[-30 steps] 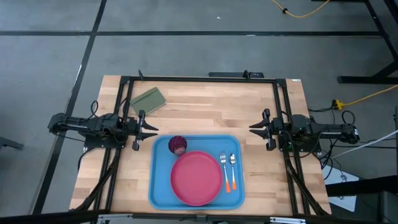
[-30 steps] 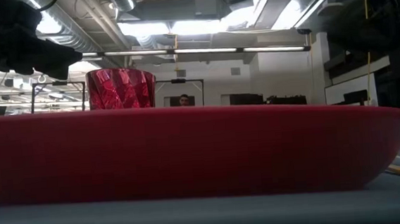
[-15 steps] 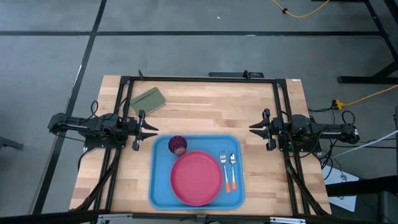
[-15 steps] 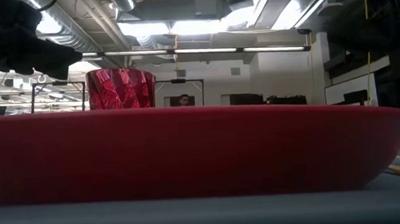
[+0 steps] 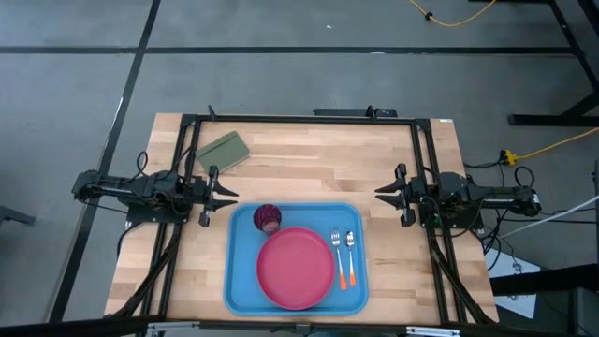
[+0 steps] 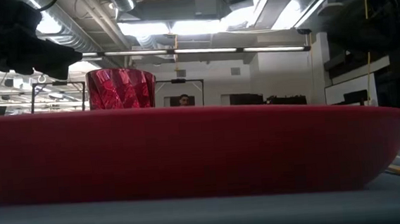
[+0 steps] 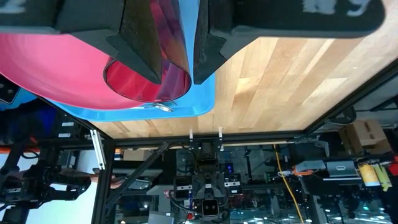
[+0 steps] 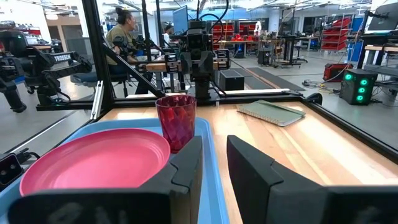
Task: Pick and place plate/cup/fork/spoon on tray
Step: Return to Home Position
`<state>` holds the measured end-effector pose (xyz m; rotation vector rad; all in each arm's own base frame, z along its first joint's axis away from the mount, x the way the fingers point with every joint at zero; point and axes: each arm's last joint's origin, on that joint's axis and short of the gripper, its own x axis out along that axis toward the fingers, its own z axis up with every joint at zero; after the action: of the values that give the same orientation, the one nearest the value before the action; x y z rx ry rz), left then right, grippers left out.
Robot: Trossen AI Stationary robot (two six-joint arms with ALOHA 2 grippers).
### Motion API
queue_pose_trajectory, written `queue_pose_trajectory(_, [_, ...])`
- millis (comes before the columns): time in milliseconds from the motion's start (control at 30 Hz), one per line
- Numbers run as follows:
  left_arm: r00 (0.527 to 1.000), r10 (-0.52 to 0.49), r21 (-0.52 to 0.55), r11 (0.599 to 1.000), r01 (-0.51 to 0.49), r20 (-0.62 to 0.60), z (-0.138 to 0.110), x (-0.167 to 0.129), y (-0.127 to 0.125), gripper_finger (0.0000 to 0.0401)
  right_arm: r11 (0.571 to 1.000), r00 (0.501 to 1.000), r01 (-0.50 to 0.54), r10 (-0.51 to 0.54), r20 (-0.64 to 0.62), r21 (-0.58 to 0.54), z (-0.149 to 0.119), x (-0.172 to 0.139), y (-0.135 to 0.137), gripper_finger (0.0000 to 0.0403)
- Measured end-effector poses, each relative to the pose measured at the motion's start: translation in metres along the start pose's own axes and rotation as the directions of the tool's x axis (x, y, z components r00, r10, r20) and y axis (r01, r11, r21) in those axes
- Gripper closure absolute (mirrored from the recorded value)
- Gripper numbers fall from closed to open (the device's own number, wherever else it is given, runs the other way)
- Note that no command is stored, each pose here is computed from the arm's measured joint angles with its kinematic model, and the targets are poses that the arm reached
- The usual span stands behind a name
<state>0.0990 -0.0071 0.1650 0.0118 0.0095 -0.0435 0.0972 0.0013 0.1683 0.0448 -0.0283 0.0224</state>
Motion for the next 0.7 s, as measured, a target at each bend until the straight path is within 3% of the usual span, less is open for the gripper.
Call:
queue_pose_trajectory(267, [1.000,0.000,0.000,1.000,0.000,0.000,0.000,0.000,0.000,0.0318,1.000,1.000,-0.003,0.003,0.006,0.000,0.000,0.000,0.000,0.0324])
queue_pose_trajectory(467, [1.000,0.000,0.000,1.000,0.000,0.000,0.000,0.000,0.000,0.0318,1.000,0.985,0.011,-0.011,0.169,-0.003,0.016,-0.001,-0.001,0.0324])
queue_pose_trajectory(633, [1.000,0.000,0.000,1.000,0.000,0.001,0.000,0.000,0.000,0.0318,0.999,0.999,0.034,-0.034,-0.003,0.000,0.000,0.000,-0.003,0.0324])
queue_pose_trajectory(700, [1.000,0.000,0.000,1.000,0.000,0.001,0.000,0.000,0.000,0.0318,0.999,0.999,0.042,-0.042,-0.008,0.000,-0.001,0.000,-0.004,0.0324])
